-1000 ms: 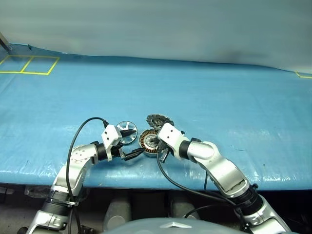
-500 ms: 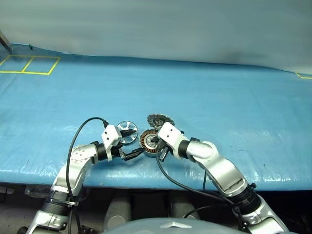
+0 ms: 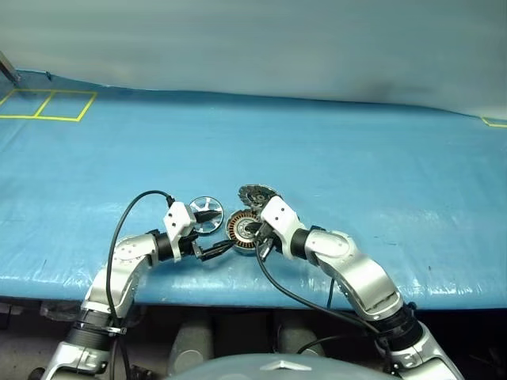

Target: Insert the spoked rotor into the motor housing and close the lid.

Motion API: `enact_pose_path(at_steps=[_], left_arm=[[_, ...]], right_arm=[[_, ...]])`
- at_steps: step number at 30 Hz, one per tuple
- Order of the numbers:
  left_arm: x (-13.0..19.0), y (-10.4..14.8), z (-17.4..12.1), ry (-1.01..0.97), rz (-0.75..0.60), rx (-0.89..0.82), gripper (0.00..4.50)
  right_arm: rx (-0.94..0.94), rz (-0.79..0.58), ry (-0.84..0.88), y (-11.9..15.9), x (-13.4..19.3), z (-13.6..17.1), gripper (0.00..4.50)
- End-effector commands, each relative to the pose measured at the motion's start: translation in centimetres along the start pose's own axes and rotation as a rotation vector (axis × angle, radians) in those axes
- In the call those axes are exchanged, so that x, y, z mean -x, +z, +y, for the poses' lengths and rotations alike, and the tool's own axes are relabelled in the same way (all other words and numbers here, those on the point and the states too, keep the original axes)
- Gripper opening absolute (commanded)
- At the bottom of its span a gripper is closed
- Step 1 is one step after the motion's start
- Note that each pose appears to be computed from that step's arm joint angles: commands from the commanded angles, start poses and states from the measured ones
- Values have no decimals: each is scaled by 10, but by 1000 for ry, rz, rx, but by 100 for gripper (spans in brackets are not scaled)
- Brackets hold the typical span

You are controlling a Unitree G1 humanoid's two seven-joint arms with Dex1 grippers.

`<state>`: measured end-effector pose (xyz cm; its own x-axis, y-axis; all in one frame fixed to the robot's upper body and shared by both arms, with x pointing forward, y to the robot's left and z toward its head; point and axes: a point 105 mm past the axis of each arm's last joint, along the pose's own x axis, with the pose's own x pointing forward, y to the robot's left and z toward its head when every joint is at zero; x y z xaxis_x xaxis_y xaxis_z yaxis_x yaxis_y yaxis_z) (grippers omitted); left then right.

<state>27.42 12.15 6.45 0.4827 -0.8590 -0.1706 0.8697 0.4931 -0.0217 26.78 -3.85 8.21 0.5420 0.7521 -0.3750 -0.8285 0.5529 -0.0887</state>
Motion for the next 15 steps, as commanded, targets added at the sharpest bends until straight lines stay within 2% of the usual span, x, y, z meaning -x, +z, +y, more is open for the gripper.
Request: enact_pose_path(at_steps=[1, 5, 8, 12, 15], left_arm=[[4, 28, 4, -8, -69, -54, 450], [6, 39, 6, -16, -82, -67, 450], [10, 43, 11, -26, -34, -110, 450], [18, 50, 24, -50, 74, -204, 450], [24, 53, 36, -70, 173, -266, 450]], right_arm=[[37, -101, 5, 26, 9, 2, 5], [52, -104, -3, 26, 11, 2, 5], [61, -93, -11, 21, 13, 2, 5], [159, -57, 13, 11, 19, 10, 5], [181, -98, 42, 12, 23, 16, 5]])
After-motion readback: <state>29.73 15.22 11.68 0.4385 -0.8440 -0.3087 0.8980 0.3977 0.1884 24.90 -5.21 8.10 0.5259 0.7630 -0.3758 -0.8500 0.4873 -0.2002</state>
